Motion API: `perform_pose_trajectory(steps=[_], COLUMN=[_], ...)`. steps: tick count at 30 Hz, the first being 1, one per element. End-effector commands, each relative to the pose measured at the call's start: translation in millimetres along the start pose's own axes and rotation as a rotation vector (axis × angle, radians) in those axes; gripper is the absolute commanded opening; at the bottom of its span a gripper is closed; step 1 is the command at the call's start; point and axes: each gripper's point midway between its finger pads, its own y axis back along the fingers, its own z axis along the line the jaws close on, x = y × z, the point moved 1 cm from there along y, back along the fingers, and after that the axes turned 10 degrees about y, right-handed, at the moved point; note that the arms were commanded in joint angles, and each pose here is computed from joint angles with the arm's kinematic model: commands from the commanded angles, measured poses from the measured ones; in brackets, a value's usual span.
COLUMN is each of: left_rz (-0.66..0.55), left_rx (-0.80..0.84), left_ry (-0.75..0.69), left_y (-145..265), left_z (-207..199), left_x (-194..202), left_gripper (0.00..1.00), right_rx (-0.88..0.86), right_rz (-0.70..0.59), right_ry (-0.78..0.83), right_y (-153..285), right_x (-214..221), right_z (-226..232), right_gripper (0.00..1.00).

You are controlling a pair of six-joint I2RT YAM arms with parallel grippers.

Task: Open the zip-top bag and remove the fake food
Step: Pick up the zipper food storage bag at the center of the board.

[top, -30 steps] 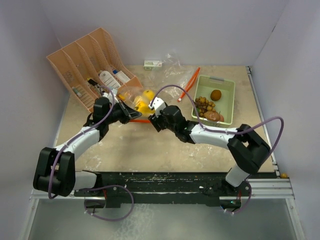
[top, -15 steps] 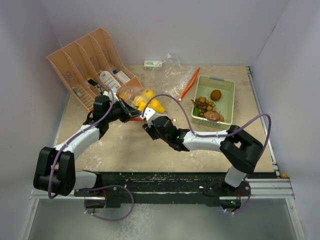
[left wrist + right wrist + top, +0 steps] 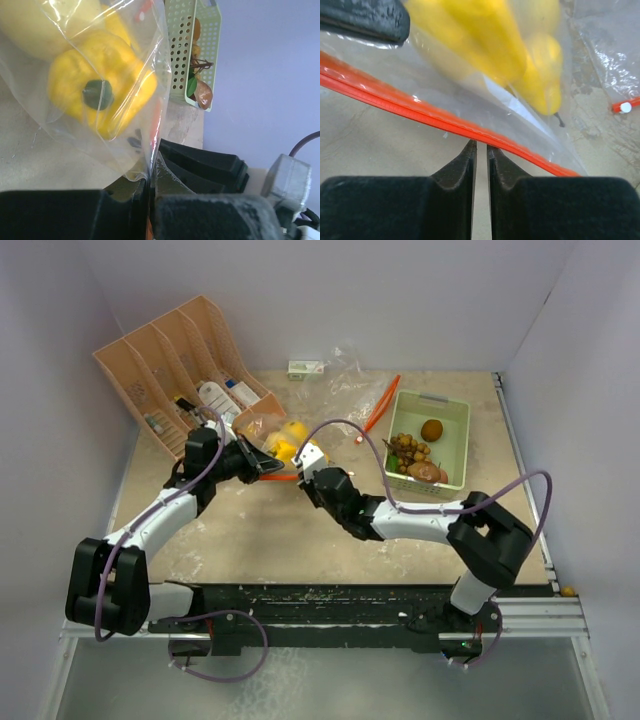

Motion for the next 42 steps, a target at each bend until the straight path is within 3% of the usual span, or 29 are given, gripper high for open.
perform_pose_trajectory(steps=[1,4,10,14,24,29,32,35,38,39,42], left_rz=[0.003,0.002,-0.004,0.01,0.028,0.065,0.083,0.085,0.08,0.074,0.056], left_rx=[0.076,0.075,0.074,0.066,0.072,0.099,0.139,0.138,0.131,0.129,0.124], left_ry=[-0.055,-0.057,-0.054,-0.056,-0.053,-0.041,-0.016,-0.018,-0.023,-0.026,-0.052], left_y=[5,6,5,3,3,3,6,7,8,8,9], left_z=[-28,-29,-29,-32,-45,-51,-57,-58,-57,-56,-54], left_x=[-6,-6,-9,-14,-21,-16,-12,-12,-14,-16,-19], left_gripper=[0.04,0.05,0.07,0.09,0.14,0.15,0.15,0.16,0.17,0.21,0.41], right_rx=[0.062,0.073,0.04,0.098,0.098,0.175,0.163,0.159,0.154,0.147,0.115], right_rz=[-0.14,-0.135,-0.175,-0.138,-0.109,-0.098,-0.116,-0.133,-0.141,-0.145,-0.156], right_ry=[-0.073,-0.055,-0.06,0.003,0.091,0.127,0.123,0.111,0.107,0.103,0.089], right_y=[12,13,28,29,20,7,-3,-7,-2,1,12], right_x=[-40,-41,-47,-39,-30,-33,-41,-49,-55,-57,-59], right_z=[-27,-32,-33,-44,-42,-53,-56,-62,-66,-66,-64], right_gripper=[0.17,0.23,0.58,0.66,0.74,0.66,0.57,0.36,0.06,0.0,0.0])
